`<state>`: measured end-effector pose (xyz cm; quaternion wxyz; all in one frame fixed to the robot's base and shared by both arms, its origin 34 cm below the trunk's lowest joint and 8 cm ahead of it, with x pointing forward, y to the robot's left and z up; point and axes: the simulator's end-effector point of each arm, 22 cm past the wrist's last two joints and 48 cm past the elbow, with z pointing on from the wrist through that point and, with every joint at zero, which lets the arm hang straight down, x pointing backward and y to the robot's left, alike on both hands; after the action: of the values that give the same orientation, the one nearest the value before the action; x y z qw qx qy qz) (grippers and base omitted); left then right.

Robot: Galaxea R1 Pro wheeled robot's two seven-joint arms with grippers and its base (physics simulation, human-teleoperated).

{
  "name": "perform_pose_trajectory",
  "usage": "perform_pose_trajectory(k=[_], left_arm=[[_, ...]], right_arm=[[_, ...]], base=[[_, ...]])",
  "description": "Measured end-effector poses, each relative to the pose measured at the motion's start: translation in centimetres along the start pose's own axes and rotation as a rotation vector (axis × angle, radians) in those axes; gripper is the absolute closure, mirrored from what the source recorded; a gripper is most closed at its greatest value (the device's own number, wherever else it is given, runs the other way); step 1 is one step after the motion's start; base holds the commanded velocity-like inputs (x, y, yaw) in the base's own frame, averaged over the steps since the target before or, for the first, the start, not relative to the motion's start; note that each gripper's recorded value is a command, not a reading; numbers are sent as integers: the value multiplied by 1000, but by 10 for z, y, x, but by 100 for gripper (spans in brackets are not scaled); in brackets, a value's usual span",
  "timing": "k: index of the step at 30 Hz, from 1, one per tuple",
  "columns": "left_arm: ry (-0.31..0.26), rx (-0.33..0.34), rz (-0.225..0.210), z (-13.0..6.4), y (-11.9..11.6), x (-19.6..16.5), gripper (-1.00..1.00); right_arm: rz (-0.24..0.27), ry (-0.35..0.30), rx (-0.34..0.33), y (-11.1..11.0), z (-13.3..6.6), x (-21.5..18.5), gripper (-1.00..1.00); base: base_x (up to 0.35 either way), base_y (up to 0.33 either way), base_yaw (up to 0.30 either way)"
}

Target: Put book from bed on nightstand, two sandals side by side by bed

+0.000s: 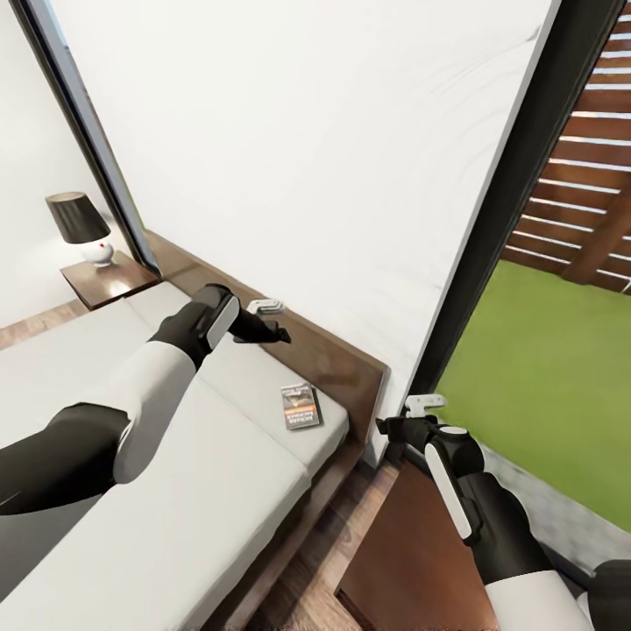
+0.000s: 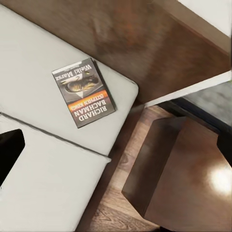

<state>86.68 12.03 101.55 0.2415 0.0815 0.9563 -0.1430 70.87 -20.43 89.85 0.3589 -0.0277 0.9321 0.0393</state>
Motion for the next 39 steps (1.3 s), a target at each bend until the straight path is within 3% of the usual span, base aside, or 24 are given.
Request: perform_pose_trajectory(k=[26, 32, 39], left_arm=[[21, -4, -7, 23, 9, 6, -100], [28, -5, -12, 29, 13, 10, -100], [39, -3, -15, 36, 14, 14, -100]], right_arm=[[5, 24, -5, 0, 14, 15, -100], [-3, -4, -108, 13, 10, 7, -100], [-7, 1, -132, 15, 11, 9, -100]], base=[[0, 0, 0], [0, 0, 0], [0, 0, 0]])
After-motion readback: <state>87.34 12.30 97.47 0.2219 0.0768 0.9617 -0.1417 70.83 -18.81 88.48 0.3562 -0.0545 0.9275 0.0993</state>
